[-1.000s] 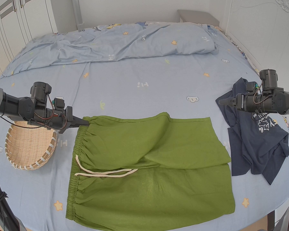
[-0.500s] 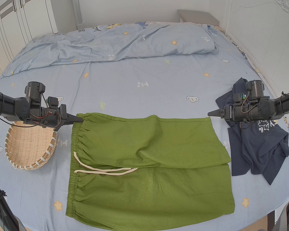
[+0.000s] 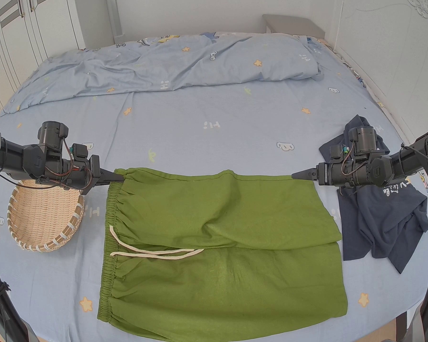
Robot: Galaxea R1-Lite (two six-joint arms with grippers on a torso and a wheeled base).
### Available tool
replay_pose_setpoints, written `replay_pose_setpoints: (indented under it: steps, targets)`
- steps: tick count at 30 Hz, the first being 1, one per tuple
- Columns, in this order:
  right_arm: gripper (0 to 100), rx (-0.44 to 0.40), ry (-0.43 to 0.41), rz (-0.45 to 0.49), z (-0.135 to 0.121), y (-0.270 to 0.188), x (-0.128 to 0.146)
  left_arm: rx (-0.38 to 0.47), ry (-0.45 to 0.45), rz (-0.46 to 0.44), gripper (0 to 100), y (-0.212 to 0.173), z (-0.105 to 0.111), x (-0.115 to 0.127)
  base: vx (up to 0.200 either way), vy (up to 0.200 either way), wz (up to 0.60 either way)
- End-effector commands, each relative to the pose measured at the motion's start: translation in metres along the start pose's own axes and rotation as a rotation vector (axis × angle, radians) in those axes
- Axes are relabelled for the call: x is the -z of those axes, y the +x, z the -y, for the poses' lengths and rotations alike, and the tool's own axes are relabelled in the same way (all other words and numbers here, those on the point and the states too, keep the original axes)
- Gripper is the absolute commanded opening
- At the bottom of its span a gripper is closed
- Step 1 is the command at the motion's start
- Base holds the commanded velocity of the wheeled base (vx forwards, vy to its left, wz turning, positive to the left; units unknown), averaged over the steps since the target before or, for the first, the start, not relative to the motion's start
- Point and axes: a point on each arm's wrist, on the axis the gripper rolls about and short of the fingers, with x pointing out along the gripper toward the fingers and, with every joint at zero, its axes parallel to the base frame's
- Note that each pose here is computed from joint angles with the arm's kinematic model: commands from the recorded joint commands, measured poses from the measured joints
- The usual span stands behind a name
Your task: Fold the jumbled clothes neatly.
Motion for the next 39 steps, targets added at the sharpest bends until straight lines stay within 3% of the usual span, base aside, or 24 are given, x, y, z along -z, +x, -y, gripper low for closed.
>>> replay_pose_setpoints:
  steps: [1, 5, 6, 21, 30, 39]
  targets:
    - [100, -0.001, 0.007, -0.011, 0.003, 0.007, 0.003, 0.0, -0.002, -0.002, 0, 0.0, 0.0, 0.001, 0.0, 0.0, 0.0]
    - [100, 0.0, 0.012, -0.017, 0.006, 0.011, 0.006, -0.001, -0.004, -0.003, 0, 0.001, -0.001, 0.001, 0.0, 0.0, 0.0]
    - [0, 0.0, 0.012, -0.016, 0.006, 0.011, 0.006, -0.001, -0.004, -0.003, 0, 0.001, -0.001, 0.001, 0.0, 0.0, 0.0]
    - [0, 0.006, 0.02, 0.02, 0.001, 0.005, -0.006, -0.012, 0.007, 0.023, 0, 0.001, -0.007, -0.002, 0.0, 0.0, 0.0]
    - [0, -0.008, -0.021, 0.159, -0.016, -0.009, -0.05, -0.013, 0.032, 0.063, 0, -0.002, -0.011, -0.008, 0.0, 0.0, 0.0]
    - [0, 0.037, -0.028, 0.245, -0.01, -0.007, -0.073, -0.026, 0.04, 0.099, 0, 0.001, -0.024, -0.012, 0.0, 0.0, 0.0]
